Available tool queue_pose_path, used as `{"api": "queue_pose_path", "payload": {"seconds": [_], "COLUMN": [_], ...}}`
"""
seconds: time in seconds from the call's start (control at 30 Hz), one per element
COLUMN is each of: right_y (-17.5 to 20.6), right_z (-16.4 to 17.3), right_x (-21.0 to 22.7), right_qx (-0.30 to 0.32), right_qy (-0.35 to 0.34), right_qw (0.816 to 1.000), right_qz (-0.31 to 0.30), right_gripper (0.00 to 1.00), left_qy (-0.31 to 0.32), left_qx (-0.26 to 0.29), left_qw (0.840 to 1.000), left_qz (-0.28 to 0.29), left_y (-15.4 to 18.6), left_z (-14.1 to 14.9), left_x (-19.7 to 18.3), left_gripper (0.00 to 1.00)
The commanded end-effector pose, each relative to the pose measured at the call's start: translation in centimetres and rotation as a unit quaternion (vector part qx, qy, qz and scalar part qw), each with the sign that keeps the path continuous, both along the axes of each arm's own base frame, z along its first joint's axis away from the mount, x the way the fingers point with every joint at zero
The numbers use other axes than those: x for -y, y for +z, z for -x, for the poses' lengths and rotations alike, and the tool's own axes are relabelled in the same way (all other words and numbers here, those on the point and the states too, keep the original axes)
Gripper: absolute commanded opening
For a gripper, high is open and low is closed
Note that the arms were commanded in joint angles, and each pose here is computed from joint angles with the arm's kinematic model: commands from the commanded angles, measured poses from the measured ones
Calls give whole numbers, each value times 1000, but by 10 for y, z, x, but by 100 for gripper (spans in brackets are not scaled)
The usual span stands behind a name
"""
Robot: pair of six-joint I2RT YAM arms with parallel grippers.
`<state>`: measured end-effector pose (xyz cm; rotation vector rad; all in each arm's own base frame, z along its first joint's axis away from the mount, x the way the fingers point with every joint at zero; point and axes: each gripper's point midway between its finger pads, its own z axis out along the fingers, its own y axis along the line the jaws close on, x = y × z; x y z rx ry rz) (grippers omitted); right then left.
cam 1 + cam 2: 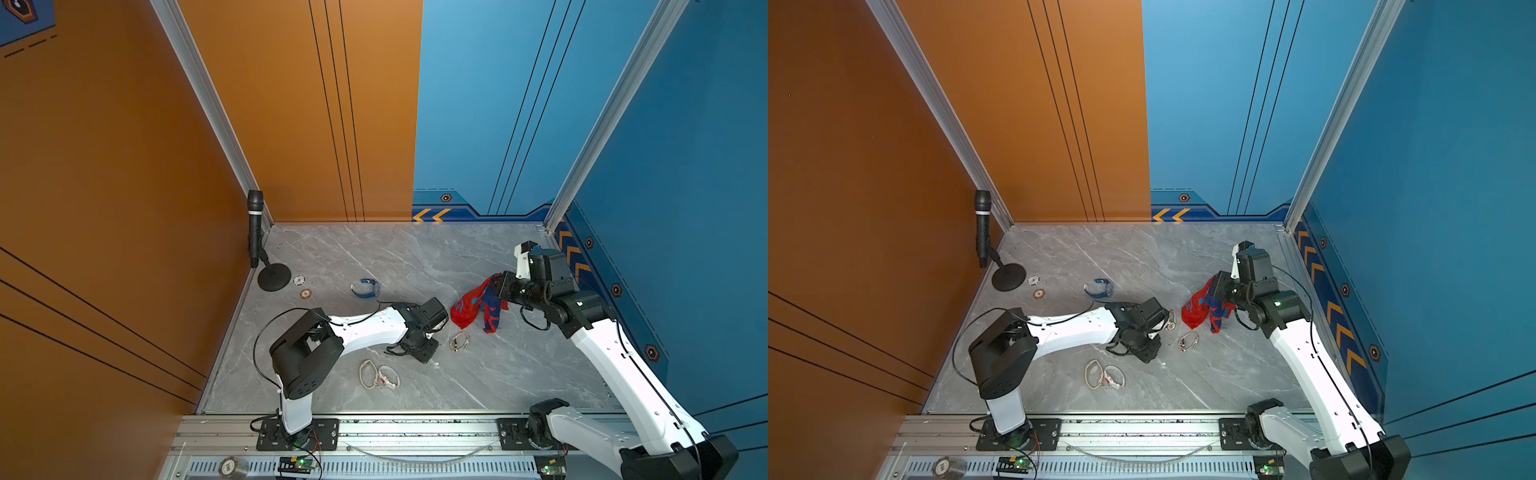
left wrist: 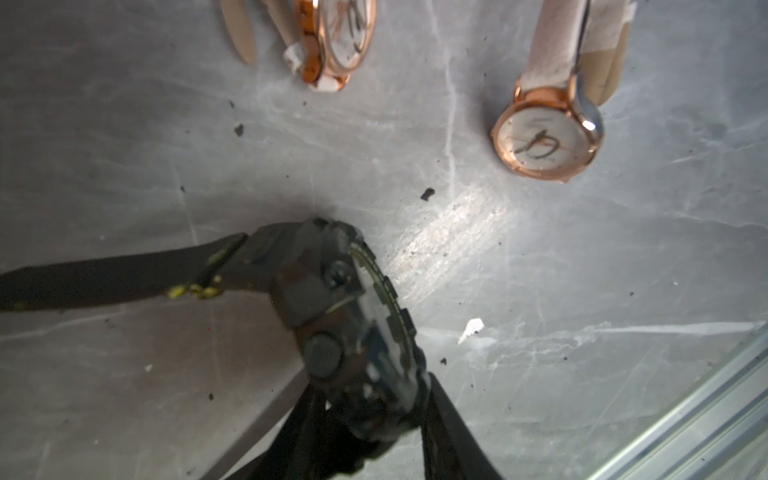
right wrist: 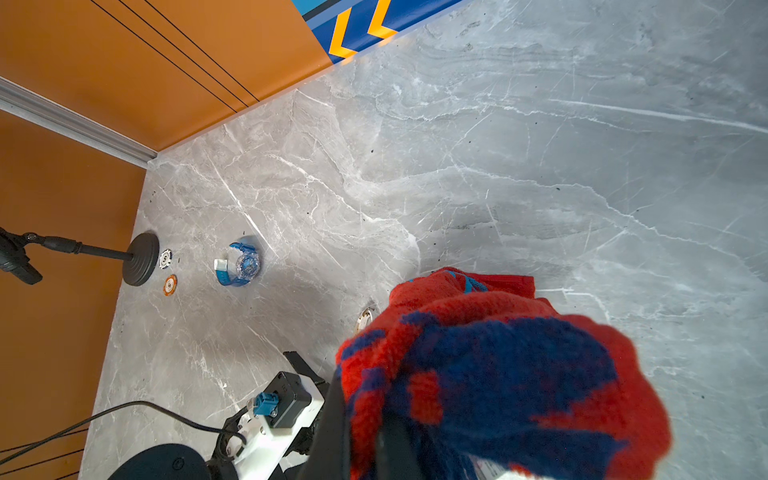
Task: Wipe the watch dial
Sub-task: Pick up the watch at the center of the board.
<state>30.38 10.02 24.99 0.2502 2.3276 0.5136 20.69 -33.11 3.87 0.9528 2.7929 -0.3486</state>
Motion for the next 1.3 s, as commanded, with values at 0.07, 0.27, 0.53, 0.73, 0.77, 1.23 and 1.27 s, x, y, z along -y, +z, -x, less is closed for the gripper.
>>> {"api": "queue_pose_path", "payload": {"seconds": [0.07, 0.27, 0.53, 0.73, 0.77, 1.23, 1.27], "right_y": [6, 4, 9, 26, 29, 101, 101], "right_z": [-1, -1, -3, -9, -10, -30, -31], "right_x": [-2, -4, -4, -10, -10, -60, -67], "right_qx": [15, 14, 22, 41, 46, 121, 119], "right_qy": [-1, 0, 1, 7, 7, 107, 120], "right_qw": [1000, 1000, 999, 999, 998, 986, 984], "right_qz": [-20, -24, -24, -31, -30, -44, -50], "right_gripper": [0, 0, 0, 0, 0, 0, 0], "left_qy": [-6, -2, 10, 22, 24, -132, -164], "left_qx": [-21, -24, -11, 26, 37, 206, 225], "left_qw": [1000, 1000, 1000, 999, 998, 917, 903], "left_qz": [-15, -18, -6, 37, 46, 316, 328], "left_y": [-10, -14, -5, 34, 41, 164, 168], "left_z": [7, 4, -3, -24, -29, -58, -52], "left_x": [-7, -6, -4, -5, -6, -4, -3], "left_gripper": [29, 13, 1, 0, 0, 0, 0]}}
